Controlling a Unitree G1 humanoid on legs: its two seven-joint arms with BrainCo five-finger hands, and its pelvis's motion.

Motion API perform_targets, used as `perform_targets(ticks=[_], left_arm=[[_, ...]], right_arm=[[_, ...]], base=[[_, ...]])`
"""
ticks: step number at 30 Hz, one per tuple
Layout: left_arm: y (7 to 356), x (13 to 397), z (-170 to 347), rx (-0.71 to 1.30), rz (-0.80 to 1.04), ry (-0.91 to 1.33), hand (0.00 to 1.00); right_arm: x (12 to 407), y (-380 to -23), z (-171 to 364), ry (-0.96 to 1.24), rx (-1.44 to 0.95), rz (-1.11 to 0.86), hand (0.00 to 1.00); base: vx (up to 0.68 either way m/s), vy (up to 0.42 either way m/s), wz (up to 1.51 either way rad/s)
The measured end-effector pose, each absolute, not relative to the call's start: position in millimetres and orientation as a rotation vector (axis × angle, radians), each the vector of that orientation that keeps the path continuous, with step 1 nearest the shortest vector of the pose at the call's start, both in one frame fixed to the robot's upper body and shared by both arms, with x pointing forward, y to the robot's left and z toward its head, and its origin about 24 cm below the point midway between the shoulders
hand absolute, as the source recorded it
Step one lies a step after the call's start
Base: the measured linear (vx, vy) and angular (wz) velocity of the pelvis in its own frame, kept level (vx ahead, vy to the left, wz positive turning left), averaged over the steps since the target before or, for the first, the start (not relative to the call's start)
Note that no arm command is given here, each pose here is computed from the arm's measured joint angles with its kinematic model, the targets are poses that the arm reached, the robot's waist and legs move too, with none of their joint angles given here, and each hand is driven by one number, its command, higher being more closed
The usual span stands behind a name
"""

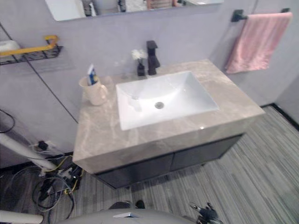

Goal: Organize washtable

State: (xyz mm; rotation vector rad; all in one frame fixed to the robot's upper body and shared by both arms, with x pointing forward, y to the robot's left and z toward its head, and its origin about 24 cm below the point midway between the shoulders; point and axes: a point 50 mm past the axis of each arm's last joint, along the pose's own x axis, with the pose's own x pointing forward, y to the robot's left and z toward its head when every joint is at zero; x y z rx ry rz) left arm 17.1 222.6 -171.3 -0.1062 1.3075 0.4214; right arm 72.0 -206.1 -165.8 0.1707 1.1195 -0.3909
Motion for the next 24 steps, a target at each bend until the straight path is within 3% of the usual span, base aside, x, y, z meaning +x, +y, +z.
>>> perform_targets(ticks=[10, 16, 24], left_arm=[[207.9, 13.1, -175.0, -0.074, 0.355, 1.362, 0.0], [208.4, 10.1, -175.0, -0.112, 0.4, 1.358, 0.0], [206.8, 8.8, -174.6, -0.159, 0.44, 1.336, 0.0]], right_arm=[[74.1, -215.9, -162.9, 1.104, 0.109, -0.371, 0.0], [80.2, -226.3, -157.8, 1.06, 0.075, -0.368, 0.0], [59.4, -233.9, -163.9, 1.181, 0.0, -0.346, 0.0]], base=[[-0.19, -0.128, -0.67], [0.05, -0.109, -2.01], [0.15, 0.133, -1.86]])
